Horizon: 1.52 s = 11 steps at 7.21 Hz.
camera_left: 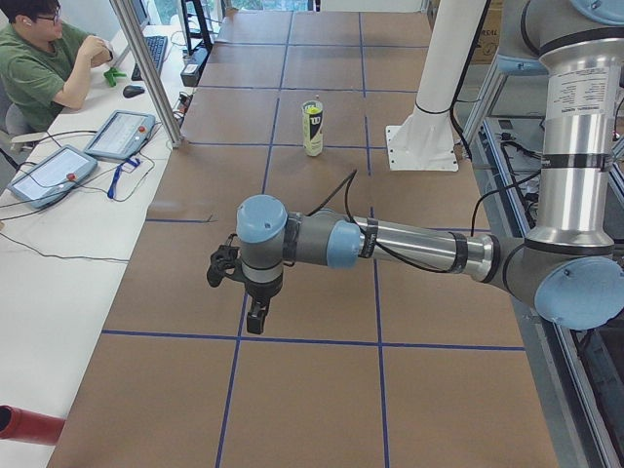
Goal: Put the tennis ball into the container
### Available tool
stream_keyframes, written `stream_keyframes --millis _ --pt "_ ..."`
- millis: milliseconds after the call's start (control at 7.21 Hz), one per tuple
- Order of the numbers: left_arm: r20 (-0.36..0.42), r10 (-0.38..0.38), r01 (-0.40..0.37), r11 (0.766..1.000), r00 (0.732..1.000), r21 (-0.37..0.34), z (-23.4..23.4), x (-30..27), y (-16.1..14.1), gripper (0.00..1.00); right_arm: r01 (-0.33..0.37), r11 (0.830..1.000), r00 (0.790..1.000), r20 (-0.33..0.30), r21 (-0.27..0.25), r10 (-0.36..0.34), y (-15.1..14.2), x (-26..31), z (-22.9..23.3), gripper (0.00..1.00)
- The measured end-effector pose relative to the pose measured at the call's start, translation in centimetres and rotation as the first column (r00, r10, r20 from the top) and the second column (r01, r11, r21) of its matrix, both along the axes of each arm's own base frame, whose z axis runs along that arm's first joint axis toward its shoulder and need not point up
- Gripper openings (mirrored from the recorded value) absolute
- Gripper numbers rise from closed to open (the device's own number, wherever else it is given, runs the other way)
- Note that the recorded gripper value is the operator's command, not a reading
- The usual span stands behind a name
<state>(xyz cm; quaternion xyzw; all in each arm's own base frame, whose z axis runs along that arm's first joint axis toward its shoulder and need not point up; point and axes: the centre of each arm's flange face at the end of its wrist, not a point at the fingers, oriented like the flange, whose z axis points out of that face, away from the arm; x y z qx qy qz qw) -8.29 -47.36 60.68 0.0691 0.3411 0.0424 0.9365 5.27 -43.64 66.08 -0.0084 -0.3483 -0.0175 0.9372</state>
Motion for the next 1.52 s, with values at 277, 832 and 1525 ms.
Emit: stream_keyframes --millis 277,832,1525 --pt "-0.005 -0.013 0.013 0.999 1.000 -0.029 1.5 -0.7 1.0 1.00 0.000 1.000 1.000 0.000 0.000 0.000 0.0 0.0 0.0 1.00" --pt "-0.052 -0.045 0.040 0.995 0.998 -0.090 3.2 -1.4 3.3 1.00 0.000 1.000 1.000 0.000 -0.001 0.000 0.0 0.0 0.0 1.00" --pt "-0.053 -0.043 0.039 0.996 0.998 -0.077 2.3 -1.4 3.7 1.00 0.000 1.000 1.000 0.000 0.000 0.000 0.0 0.0 0.0 1.00"
